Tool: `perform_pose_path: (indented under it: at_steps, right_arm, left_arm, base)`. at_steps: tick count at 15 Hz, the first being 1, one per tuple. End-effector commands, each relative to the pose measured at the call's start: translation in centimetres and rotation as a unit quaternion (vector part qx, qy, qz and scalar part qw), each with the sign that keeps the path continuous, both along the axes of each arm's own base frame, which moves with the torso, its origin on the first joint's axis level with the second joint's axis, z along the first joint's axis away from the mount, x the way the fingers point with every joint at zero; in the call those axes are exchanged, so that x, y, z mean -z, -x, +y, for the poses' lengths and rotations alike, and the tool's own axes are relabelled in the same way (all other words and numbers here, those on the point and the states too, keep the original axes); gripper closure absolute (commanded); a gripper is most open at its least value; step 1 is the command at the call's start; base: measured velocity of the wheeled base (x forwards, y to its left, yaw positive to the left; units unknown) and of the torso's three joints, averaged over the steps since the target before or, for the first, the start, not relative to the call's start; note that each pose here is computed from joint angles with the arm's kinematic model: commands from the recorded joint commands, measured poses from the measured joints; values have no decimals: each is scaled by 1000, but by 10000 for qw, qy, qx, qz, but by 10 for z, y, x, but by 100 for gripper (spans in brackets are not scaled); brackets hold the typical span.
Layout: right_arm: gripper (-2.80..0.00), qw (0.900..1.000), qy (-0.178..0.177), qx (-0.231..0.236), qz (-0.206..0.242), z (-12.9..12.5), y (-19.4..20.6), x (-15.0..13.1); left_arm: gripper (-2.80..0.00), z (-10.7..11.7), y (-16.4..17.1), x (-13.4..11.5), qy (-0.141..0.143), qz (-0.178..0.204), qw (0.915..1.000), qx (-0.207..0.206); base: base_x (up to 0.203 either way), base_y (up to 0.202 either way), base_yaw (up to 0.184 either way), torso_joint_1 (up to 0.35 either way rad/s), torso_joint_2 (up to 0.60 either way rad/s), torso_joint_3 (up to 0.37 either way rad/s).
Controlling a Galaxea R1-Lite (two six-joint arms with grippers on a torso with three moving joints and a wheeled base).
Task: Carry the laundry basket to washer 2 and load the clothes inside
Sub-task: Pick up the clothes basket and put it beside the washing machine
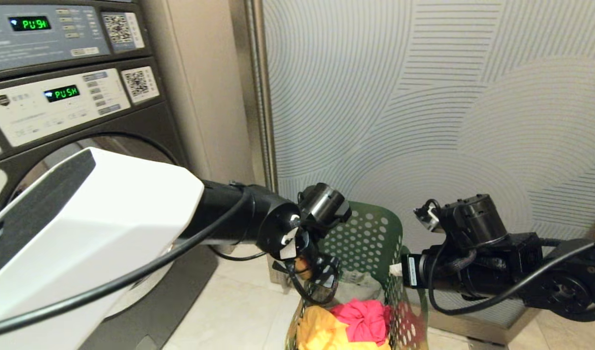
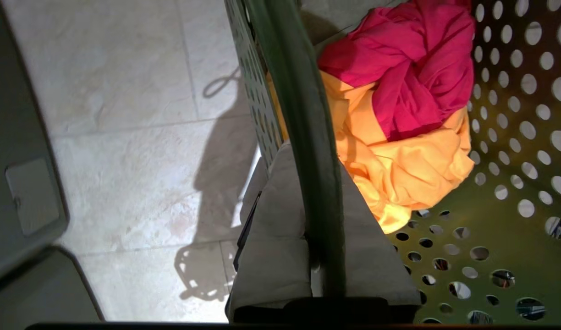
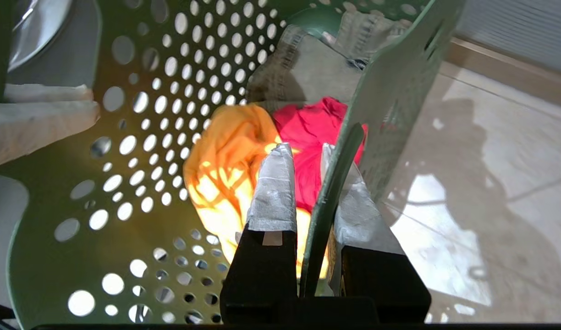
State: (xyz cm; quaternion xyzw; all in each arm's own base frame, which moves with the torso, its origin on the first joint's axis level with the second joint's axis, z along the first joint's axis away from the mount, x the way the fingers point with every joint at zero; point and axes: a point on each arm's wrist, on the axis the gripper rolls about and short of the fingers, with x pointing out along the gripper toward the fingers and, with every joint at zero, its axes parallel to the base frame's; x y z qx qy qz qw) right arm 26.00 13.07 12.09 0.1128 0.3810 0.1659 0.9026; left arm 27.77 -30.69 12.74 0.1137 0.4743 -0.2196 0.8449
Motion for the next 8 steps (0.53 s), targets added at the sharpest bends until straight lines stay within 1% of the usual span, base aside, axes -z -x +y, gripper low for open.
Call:
perform_pose_path:
  at_steps: [1, 8]
  right_arm:
    - [0, 10000, -18, 8, -10, 0, 0, 0]
    - [0, 10000, -26, 13, -12, 0, -1, -1]
  left_arm:
    - [0, 0, 0, 2, -22, 23, 10000, -15]
    - [0, 0, 0, 2, -20, 21, 10000, -15]
  base:
    - [5, -13, 177, 3, -1, 2]
    - [2, -6, 176, 2, 3, 1]
